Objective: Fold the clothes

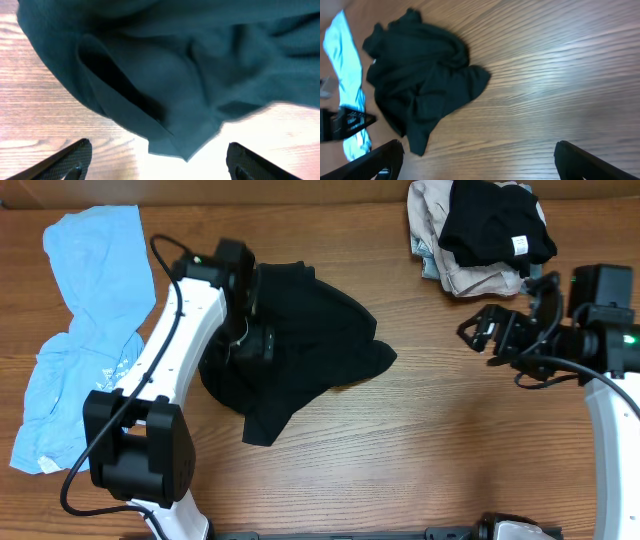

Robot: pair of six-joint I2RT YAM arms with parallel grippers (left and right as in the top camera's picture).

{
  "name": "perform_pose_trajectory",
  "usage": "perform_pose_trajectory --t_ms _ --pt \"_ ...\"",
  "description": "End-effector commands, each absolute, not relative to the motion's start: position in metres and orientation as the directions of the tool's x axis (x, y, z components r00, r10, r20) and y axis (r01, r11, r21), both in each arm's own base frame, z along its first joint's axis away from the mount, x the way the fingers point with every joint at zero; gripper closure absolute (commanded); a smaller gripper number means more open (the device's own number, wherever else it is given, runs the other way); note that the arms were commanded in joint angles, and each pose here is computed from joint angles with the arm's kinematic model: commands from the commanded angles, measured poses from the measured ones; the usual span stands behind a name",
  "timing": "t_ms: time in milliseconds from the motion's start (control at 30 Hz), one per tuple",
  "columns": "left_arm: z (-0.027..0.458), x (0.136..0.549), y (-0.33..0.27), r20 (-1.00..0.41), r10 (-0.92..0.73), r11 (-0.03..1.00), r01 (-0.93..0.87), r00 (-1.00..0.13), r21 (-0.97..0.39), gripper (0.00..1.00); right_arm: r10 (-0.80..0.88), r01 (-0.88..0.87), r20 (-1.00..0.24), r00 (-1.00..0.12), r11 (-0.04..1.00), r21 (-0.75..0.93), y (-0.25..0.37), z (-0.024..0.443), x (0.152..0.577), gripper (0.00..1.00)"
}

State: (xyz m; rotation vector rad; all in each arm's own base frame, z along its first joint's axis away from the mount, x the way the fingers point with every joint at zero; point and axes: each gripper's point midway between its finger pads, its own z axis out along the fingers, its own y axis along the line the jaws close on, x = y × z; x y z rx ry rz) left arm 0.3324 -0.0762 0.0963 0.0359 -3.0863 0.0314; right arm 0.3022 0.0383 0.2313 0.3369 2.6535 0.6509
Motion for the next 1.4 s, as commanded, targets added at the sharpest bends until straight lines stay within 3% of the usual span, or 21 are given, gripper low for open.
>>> perform_pose_trajectory --t_ms 0,267,467,567,833,1033,1367 --pt "0.080 0.329 -0.061 0.057 -0.096 0.995 -0.094 -0.994 0.036 0.13 0.265 0.094 -0.299 -0.917 0.870 0.484 0.054 0.222 0.301 0.00" --pt "0.076 0.343 -0.053 0.010 -0.079 0.997 -0.079 -0.997 0.001 0.18 0.204 0.042 -0.278 -0.939 0.868 0.494 0.085 0.203 0.304 0.00" --pt "0.058 0.320 -0.081 0.064 0.005 1.000 0.006 -0.998 0.013 0.20 0.241 0.092 -0.254 -0.937 0.869 0.486 0.084 0.186 0.315 0.03" --pt "0.039 0.306 -0.108 0.080 0.053 0.998 0.049 -0.995 -0.043 0.22 0.241 0.094 -0.250 -0.938 0.869 0.485 0.084 0.183 0.318 0.05" --pt "-0.002 0.276 -0.117 0.111 0.000 0.999 -0.004 -0.994 -0.036 0.34 0.242 0.099 -0.244 -0.939 0.871 0.481 0.084 0.181 0.318 0.12" --pt "-0.008 0.291 -0.042 0.033 -0.132 0.973 -0.124 -0.991 0.193 0.01 0.241 0.104 -0.234 -0.942 0.871 0.480 0.084 0.180 0.316 0.12" --pt "0.013 0.313 0.067 -0.015 -0.271 0.927 -0.265 -0.963 0.267 0.00 0.241 0.103 -0.235 -0.941 0.871 0.480 0.084 0.180 0.316 0.11"
